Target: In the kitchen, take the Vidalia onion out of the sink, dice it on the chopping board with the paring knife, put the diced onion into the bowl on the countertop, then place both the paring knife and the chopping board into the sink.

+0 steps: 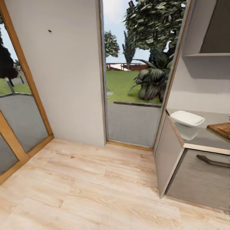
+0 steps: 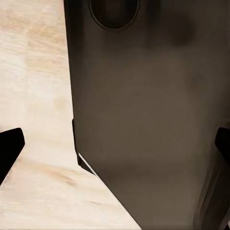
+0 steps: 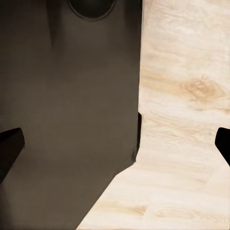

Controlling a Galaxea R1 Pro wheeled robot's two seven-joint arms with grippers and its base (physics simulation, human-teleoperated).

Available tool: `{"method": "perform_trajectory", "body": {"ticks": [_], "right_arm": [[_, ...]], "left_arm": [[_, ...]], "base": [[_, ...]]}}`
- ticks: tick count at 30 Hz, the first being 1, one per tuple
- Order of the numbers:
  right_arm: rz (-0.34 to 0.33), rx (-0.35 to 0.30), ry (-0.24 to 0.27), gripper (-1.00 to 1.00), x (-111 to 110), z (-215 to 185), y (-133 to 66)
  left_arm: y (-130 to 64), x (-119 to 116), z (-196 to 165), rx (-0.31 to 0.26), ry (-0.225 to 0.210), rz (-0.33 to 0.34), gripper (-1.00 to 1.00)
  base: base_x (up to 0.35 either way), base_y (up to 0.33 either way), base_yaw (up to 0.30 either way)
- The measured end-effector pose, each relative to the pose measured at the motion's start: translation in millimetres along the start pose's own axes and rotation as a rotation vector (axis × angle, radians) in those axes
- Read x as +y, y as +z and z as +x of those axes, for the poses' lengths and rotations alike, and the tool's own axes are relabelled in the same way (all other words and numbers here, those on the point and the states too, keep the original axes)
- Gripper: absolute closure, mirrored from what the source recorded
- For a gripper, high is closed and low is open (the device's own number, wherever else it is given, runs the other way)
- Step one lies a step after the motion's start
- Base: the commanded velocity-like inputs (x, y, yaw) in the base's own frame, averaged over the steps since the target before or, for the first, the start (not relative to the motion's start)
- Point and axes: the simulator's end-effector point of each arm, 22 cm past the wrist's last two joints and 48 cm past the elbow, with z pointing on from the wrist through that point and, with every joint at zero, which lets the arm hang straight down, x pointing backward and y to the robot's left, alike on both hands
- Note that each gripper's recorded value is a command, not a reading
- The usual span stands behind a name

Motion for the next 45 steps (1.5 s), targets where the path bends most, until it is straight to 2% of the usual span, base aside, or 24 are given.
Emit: {"method": "perform_trajectory", "body": {"ticks": [12, 15, 17, 23, 45], "right_arm": [[0.001, -0.002, 0.006, -1.0, -0.4, -0.5, 0.0], [0.006, -0.002, 0.051, -1.0, -1.9, -0.5, 0.0], [0.011, -0.002, 0.105, -1.0, -3.4, -0.4, 0.0], [0.016, -0.002, 0.151, -1.0, -4.6, -0.4, 0.0], [0.016, -0.002, 0.154, -1.0, -4.7, -0.3, 0.0]], "left_arm": [[0.0, 1.2, 0.9, 0.003, 0.0, -0.002, -1.0], [0.0, 1.2, 1.1, 0.003, 0.0, -0.002, -1.0], [0.0, 1.9, 0.7, 0.002, 0.001, -0.002, -1.0], [0.0, 2.4, 0.8, 0.002, 0.0, -0.003, -1.0], [-0.1, 12.1, 1.3, 0.004, 0.001, -0.015, -1.0]], "base": [[0.303, 0.188, -0.3], [0.31, 0.173, -0.3], [0.31, 0.173, -0.3], [0.31, 0.168, -0.3], [0.312, 0.147, -0.3]]}}
